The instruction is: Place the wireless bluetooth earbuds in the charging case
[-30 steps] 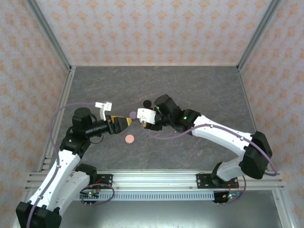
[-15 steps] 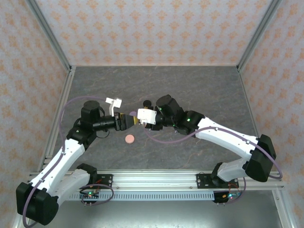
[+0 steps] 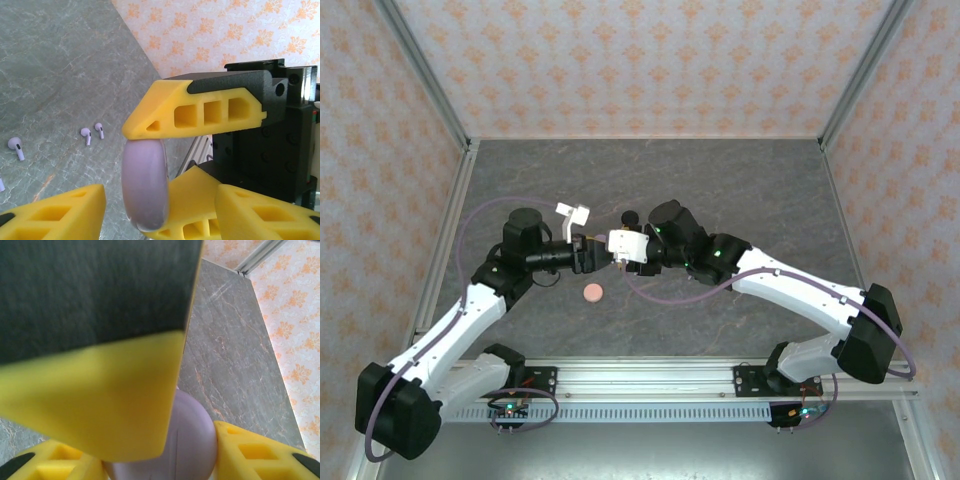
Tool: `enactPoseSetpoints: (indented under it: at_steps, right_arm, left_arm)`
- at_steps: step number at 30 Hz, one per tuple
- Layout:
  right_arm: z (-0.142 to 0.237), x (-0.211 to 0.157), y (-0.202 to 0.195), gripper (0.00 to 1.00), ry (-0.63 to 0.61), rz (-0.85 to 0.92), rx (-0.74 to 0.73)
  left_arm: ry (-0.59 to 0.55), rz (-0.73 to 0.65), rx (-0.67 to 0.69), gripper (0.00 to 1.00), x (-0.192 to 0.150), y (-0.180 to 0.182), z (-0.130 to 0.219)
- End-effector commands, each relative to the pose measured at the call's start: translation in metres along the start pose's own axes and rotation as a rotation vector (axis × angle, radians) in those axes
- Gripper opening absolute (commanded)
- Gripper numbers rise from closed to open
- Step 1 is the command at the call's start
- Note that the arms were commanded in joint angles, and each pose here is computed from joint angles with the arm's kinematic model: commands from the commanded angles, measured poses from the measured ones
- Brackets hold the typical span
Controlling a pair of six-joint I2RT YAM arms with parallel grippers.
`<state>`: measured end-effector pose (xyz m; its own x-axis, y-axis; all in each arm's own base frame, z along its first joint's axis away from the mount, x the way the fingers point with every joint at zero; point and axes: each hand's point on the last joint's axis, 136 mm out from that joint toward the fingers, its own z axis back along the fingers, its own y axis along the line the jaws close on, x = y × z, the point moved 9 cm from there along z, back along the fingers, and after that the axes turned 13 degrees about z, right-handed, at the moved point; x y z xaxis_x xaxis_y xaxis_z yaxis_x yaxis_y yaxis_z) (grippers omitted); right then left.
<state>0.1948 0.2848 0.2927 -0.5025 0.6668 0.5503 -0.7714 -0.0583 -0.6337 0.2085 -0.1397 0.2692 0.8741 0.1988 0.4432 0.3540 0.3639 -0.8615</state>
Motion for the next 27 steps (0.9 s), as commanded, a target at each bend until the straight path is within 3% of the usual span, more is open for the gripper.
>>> enactPoseSetpoints:
  at_steps: [1,10,21,24,27]
  right_arm:
    - [0.013,0.015,-0.011,0.46,-0.069,0.000,-0.061]
    - [0.013,0.013,-0.012,0.46,-0.061,-0.002,-0.077]
    - [0.016,0.015,-0.011,0.50,-0.054,-0.040,-0.042]
    - [0.022,0.016,-0.010,0.54,-0.042,-0.085,-0.011]
    - [0.029,0.014,-0.007,0.65,-0.029,-0.120,-0.004]
  left_arm:
    - [-0.023,-0.059,-0.053,0.57,0.010,-0.017,-0.001]
    - [0.008,-0.058,-0.045,0.48,0.005,-0.014,-0.006]
    - [0.000,-0.067,-0.040,0.26,0.007,-0.015,-0.006]
    - [-0.016,-0.077,-0.034,0.24,0.009,-0.016,-0.005]
    - [-0.042,-0.098,-0.031,0.22,0.011,-0.018,-0.004]
